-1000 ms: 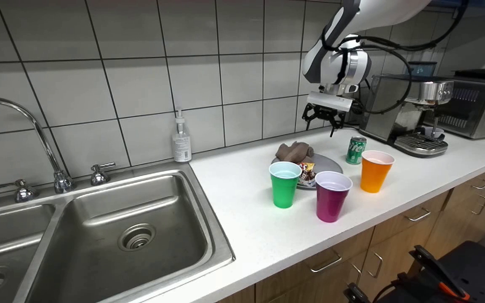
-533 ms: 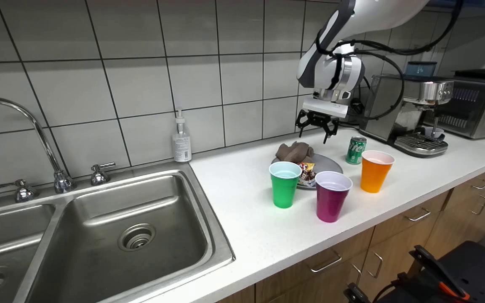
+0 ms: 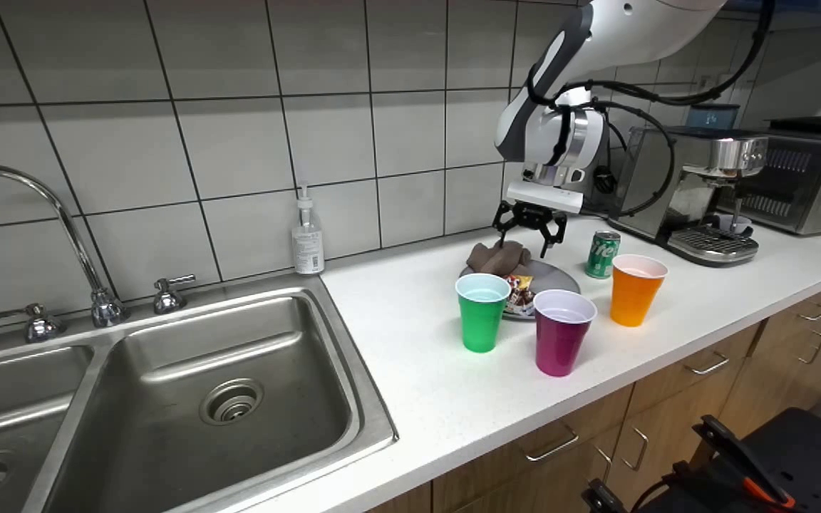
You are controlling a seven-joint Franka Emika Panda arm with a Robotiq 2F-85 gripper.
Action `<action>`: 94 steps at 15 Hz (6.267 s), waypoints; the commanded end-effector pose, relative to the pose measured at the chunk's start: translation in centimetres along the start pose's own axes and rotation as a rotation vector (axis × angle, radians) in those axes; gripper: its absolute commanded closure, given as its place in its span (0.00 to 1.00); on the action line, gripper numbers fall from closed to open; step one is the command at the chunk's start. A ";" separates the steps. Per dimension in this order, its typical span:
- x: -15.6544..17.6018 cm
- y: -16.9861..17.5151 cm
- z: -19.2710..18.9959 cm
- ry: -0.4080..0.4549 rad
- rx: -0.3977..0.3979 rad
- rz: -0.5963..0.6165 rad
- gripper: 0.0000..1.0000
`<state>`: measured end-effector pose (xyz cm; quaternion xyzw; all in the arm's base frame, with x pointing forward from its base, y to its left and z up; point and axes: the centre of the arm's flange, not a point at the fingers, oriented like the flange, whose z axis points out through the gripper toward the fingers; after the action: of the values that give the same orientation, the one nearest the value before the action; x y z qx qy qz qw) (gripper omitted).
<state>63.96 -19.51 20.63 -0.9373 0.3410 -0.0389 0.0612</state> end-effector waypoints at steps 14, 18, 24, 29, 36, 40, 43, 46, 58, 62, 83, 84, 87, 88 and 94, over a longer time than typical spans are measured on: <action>-0.6 -1.0 3.9 0.049 0.047 -0.030 0.00; -0.5 -0.9 4.6 0.081 0.050 -0.024 0.00; -0.4 -0.8 5.2 0.098 0.047 -0.021 0.25; -0.1 -0.6 5.2 0.093 0.045 -0.016 0.58; 0.0 -0.6 5.1 0.087 0.042 -0.016 1.00; -0.2 -0.4 4.9 0.078 0.038 -0.013 0.97; -0.4 -0.3 3.9 0.082 0.043 -0.020 0.97; -0.3 -0.5 2.6 0.091 0.056 -0.029 0.97; 0.0 -3.0 -2.4 0.152 0.129 -0.090 0.97; -0.6 -4.9 -2.5 0.159 0.157 -0.110 0.97; -10.3 -13.7 0.8 0.048 0.201 -0.372 0.97; -10.6 -13.8 1.0 0.045 0.200 -0.379 0.97; -11.2 -14.0 1.5 0.036 0.197 -0.392 0.97; -11.3 -13.9 1.5 0.034 0.196 -0.395 0.97; -11.5 -13.5 1.5 0.023 0.186 -0.403 0.44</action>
<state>65.20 -1.50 19.38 -0.9756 0.1522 -0.0875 0.1322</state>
